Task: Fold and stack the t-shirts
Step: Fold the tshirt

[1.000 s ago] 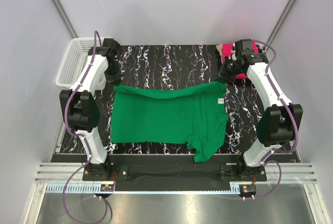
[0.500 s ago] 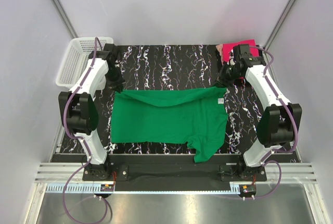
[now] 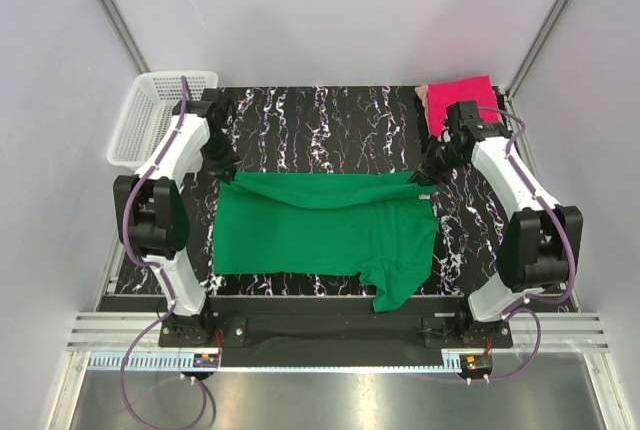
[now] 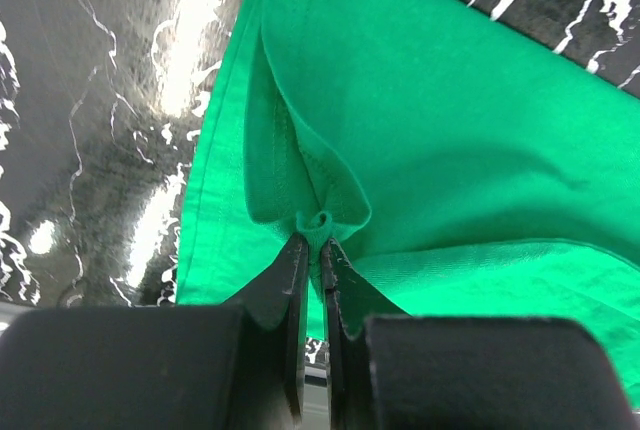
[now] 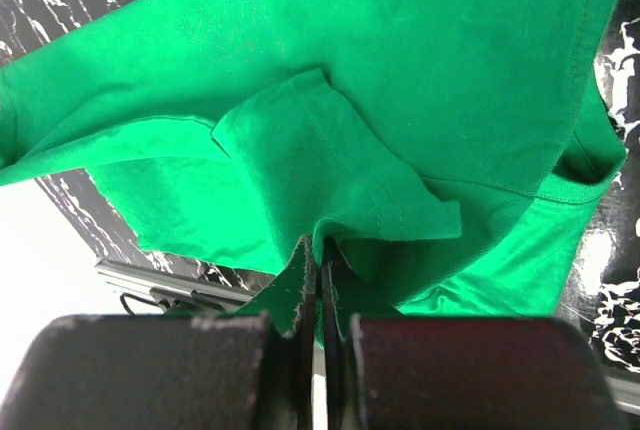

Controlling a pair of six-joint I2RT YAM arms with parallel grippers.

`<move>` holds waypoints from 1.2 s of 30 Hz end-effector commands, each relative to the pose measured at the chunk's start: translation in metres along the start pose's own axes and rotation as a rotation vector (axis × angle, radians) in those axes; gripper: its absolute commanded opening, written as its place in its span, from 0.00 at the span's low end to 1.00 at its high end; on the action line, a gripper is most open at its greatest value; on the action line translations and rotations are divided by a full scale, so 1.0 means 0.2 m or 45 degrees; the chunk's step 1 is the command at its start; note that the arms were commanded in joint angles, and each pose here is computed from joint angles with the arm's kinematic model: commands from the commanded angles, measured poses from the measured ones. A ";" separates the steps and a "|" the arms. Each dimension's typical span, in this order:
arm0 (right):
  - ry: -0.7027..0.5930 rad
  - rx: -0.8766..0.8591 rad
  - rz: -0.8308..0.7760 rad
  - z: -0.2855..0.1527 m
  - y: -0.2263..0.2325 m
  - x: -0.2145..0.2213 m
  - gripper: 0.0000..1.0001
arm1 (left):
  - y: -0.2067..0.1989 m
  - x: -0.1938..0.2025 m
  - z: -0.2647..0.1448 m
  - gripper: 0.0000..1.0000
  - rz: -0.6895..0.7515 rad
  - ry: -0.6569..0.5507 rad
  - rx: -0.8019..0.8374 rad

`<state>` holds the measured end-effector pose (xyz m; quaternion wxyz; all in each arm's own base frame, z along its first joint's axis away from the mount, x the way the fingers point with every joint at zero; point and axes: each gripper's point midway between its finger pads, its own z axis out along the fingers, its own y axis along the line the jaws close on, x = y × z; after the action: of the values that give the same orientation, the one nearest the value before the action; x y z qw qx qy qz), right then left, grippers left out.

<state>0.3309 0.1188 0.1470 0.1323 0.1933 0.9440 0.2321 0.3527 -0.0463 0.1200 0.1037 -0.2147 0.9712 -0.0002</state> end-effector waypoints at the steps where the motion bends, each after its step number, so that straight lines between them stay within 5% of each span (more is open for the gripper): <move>1: -0.038 0.011 -0.004 -0.01 0.01 -0.01 0.00 | 0.00 0.00 -0.04 0.00 -0.060 -0.037 -0.003; 9: -0.049 0.029 -0.015 0.03 0.02 -0.08 0.00 | 0.00 -0.07 0.01 0.00 -0.085 -0.016 -0.018; 21: -0.268 -0.021 -0.089 -0.06 0.22 -0.60 0.00 | -0.06 -0.51 -0.06 0.00 -0.140 -0.184 -0.013; 36: -0.356 -0.087 -0.112 0.11 0.33 -0.98 0.00 | -0.27 -0.80 0.09 0.00 -0.183 -0.313 0.080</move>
<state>0.5154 0.0979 0.1676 0.2393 0.1916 0.9260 0.2203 0.4961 -0.0252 0.1152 0.1758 -0.2797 0.9439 0.0003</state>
